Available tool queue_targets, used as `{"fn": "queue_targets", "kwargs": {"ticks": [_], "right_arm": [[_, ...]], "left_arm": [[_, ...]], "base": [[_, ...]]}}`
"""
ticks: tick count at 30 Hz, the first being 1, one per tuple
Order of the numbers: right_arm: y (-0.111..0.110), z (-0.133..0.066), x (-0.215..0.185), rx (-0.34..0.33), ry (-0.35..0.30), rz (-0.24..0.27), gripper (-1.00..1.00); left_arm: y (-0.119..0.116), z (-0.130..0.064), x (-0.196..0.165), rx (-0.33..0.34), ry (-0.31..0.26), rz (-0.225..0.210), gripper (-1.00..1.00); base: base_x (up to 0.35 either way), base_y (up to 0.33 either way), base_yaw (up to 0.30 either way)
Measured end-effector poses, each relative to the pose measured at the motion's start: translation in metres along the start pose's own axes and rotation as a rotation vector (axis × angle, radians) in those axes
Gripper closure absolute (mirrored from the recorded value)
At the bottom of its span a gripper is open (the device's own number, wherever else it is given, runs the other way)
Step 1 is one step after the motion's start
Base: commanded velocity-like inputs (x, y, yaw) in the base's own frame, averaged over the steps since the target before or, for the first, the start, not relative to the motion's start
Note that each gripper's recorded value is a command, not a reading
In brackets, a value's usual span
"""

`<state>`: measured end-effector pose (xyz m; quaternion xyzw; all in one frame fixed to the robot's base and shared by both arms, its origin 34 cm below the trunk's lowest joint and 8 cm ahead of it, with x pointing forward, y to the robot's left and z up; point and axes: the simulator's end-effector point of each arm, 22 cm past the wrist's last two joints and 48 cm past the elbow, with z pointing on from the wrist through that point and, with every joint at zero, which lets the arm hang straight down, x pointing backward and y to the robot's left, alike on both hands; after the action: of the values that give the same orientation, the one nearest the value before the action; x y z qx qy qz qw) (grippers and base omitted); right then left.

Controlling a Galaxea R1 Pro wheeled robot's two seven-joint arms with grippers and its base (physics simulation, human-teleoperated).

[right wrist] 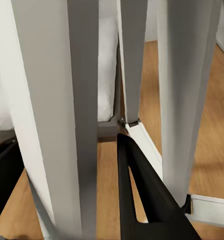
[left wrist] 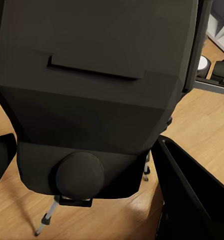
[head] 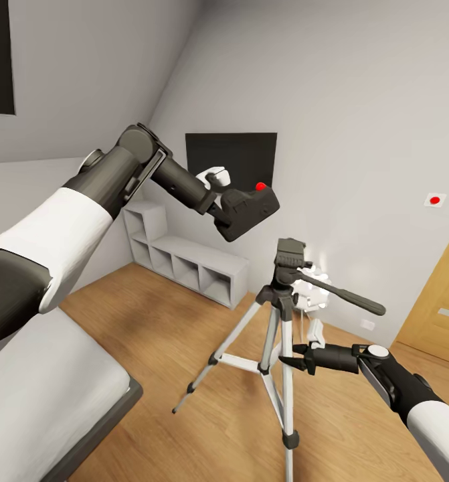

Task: Attach the digital camera to the camera tripod in the bedroom.

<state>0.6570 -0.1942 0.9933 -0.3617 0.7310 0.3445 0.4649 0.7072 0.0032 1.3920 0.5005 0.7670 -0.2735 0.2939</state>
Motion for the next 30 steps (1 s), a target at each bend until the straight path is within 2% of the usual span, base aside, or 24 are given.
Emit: {"fn": "queue_targets", "kwargs": {"ticks": [7, 15, 30], "right_arm": [[0.001, 0.004, 0.0, 0.001, 0.0, 0.008, 1.0], [0.015, 0.024, -0.008, -0.026, -0.027, 0.011, 1.0], [0.022, 0.033, -0.01, -0.043, -0.032, 0.012, 1.0]], "left_arm": [[0.0, 0.0, 0.0, 0.0, -0.001, 0.001, 1.0], [-0.005, -0.002, -0.004, -0.003, -0.006, 0.025, 1.0], [0.006, -0.011, 0.002, -0.023, -0.009, 0.009, 1.0]], "base": [[0.0, 0.0, 0.0], [0.0, 0.0, 0.0], [0.0, 0.0, 0.0]]}}
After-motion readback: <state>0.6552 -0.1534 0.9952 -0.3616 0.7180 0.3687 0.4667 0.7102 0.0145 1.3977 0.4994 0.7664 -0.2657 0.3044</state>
